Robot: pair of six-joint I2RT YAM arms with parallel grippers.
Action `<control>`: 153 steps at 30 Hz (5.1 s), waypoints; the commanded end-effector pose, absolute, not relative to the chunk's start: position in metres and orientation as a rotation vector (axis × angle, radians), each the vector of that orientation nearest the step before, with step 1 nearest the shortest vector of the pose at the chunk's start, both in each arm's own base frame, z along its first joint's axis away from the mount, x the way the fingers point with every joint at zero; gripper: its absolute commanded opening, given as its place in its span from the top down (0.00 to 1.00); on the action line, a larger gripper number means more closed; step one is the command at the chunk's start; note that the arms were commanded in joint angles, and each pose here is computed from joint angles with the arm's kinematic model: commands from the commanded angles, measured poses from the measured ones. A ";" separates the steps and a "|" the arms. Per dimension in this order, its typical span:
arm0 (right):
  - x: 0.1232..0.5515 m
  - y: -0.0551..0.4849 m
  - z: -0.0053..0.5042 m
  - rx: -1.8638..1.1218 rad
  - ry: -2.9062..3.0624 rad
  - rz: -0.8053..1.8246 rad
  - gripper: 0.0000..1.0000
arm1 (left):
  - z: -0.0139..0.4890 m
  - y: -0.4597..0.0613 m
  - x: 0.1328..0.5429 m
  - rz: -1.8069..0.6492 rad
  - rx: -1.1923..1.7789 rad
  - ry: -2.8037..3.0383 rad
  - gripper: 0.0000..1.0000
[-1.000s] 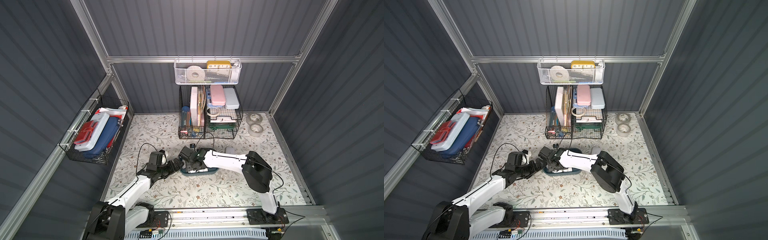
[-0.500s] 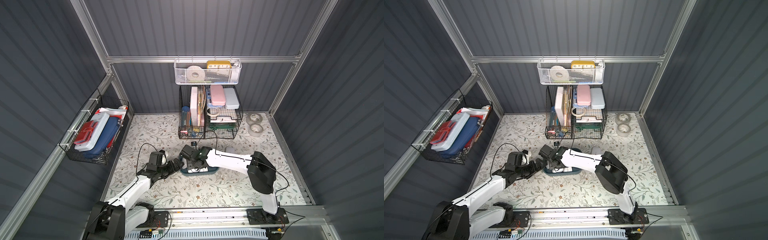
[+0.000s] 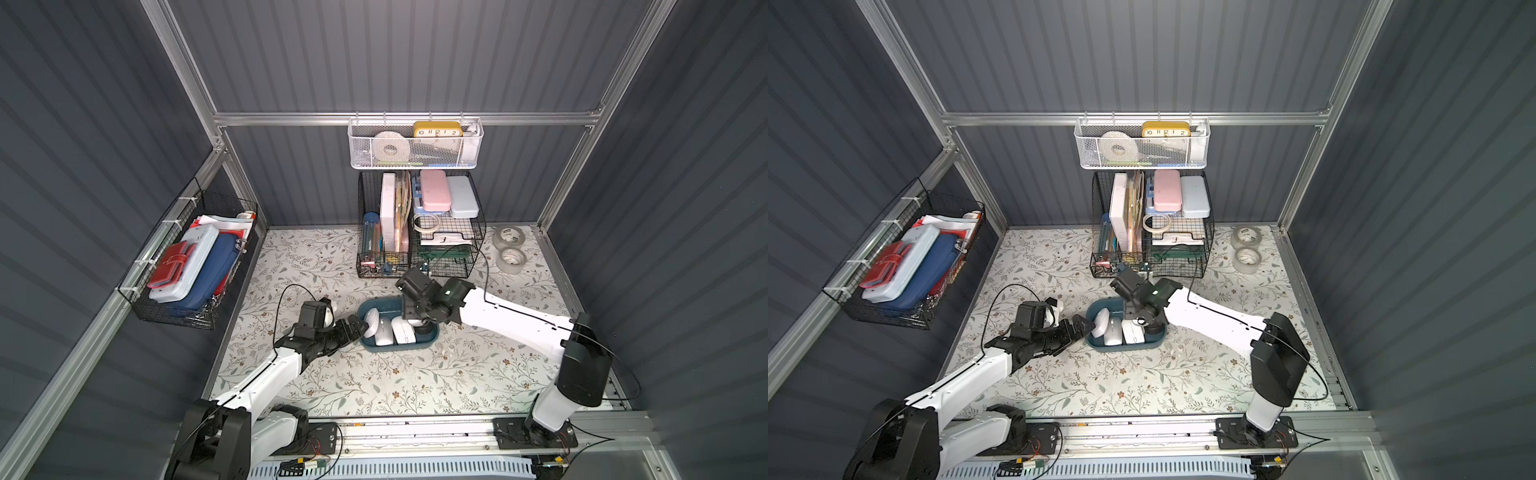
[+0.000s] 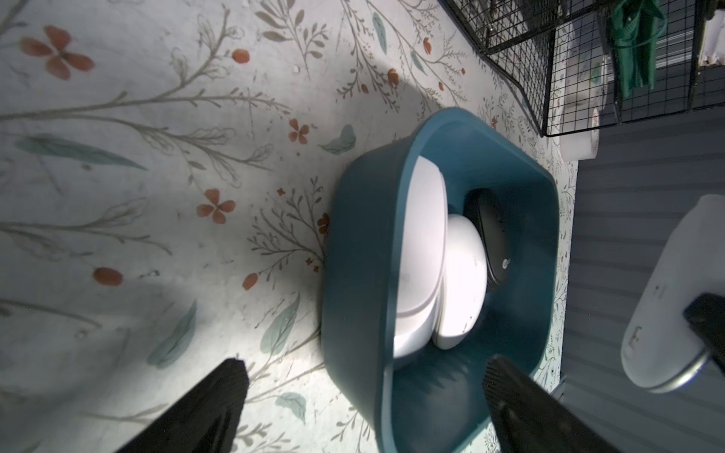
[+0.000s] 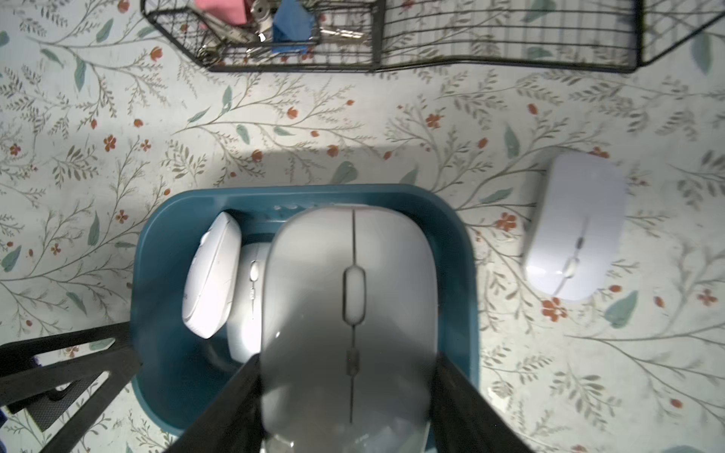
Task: Take out the mouse from the storage box
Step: Place the mouse at the center of the board, then pick up the mouse from the storage box.
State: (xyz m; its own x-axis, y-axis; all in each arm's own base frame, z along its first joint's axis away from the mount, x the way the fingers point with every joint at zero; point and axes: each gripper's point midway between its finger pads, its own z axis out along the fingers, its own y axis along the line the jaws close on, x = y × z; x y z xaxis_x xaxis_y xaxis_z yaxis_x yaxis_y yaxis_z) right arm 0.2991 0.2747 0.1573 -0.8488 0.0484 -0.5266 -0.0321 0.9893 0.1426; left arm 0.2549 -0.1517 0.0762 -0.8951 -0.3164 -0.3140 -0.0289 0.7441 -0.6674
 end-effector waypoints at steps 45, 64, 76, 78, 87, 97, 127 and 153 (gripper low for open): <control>0.375 0.042 0.034 0.545 2.798 -0.097 0.33 | 0.083 -0.161 0.267 -0.885 -0.194 2.563 0.01; 0.364 0.043 0.056 0.527 2.772 -0.091 0.21 | 0.104 -0.150 0.271 -0.765 -0.205 2.571 0.01; 0.318 0.068 0.090 0.455 2.680 -0.036 0.21 | 0.146 -0.171 0.273 -0.539 0.032 2.624 0.07; 0.311 0.077 0.094 0.434 2.666 -0.011 0.21 | 0.143 -0.183 0.273 -0.466 0.102 2.653 0.07; 0.297 0.131 0.132 0.353 2.552 0.228 0.20 | 0.144 -0.196 0.280 -0.331 0.180 2.652 0.09; 0.303 0.251 0.148 0.252 2.535 0.581 0.20 | 0.135 -0.166 0.252 -0.386 -0.061 2.592 0.05; 0.321 0.417 0.061 0.057 2.758 0.694 0.34 | 0.084 -0.153 0.205 -0.598 -0.237 2.598 0.01; 0.315 0.435 0.056 0.001 2.778 0.735 0.62 | 0.082 -0.152 0.207 -0.576 -0.235 2.598 0.01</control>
State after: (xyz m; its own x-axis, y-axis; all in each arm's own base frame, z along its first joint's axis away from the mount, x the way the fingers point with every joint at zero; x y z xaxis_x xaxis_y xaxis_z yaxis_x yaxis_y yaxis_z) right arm 0.3154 0.4243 0.0528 -0.9659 0.0850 -0.2444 -0.0429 0.8789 0.4751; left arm 0.2078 -0.1538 0.0844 -0.8758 -0.2537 -0.4105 -0.0531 0.8961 -0.4406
